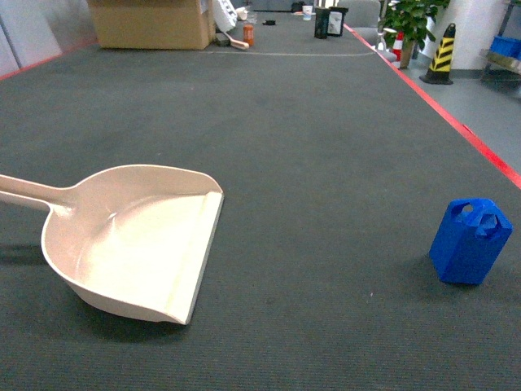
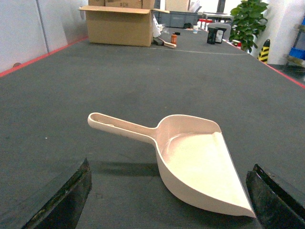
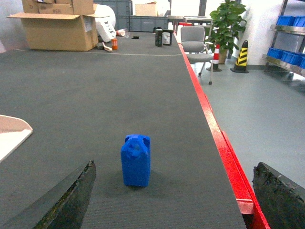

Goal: Place part in tray to right shelf

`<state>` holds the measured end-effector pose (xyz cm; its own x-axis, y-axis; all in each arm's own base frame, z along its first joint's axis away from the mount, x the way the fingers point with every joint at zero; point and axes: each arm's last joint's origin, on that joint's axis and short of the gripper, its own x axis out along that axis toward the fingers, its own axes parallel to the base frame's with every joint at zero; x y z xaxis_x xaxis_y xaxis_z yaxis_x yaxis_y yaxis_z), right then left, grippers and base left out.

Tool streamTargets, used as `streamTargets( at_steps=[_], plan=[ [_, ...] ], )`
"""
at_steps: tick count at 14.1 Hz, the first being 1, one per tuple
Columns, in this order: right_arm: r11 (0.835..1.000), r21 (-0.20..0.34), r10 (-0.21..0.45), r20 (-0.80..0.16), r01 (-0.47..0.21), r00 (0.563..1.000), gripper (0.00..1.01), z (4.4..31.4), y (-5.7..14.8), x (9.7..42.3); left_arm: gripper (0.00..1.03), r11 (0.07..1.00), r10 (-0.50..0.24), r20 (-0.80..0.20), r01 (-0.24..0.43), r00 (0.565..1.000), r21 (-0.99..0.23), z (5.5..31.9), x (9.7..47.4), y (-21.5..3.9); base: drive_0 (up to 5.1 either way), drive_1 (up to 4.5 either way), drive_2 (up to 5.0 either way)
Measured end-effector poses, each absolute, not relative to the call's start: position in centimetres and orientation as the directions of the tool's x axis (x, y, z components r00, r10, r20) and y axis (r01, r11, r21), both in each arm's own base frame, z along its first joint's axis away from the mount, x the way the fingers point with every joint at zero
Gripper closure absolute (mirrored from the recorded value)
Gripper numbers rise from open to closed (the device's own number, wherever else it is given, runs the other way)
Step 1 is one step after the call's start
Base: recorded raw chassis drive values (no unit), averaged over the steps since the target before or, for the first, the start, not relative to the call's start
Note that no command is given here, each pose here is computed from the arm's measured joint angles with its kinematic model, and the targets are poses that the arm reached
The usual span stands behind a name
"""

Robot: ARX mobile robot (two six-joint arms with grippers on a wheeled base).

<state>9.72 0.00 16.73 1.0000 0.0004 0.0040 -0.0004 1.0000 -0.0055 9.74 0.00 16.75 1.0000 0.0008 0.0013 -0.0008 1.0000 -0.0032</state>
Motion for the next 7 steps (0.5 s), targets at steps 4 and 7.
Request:
streamTargets(
  at_steps=[4, 7],
  plan=[
    [1.000, -0.006, 0.000, 0.004, 0.000, 1.000, 0.03, 16.73, 0.00, 9.72, 0.05, 1.000, 0.001, 0.001, -0.001, 1.000, -0.003, 16.75, 9.74, 0.00, 0.0, 0.00, 0.0],
    [1.000, -0.006, 0.000, 0.004, 0.000, 1.000, 0.03, 16.73, 0.00, 9.72, 0.05, 1.000, 0.001, 0.001, -0.001, 1.000, -0.003, 16.75, 9.74, 0.00, 0.0, 0.00, 0.0]
  ],
)
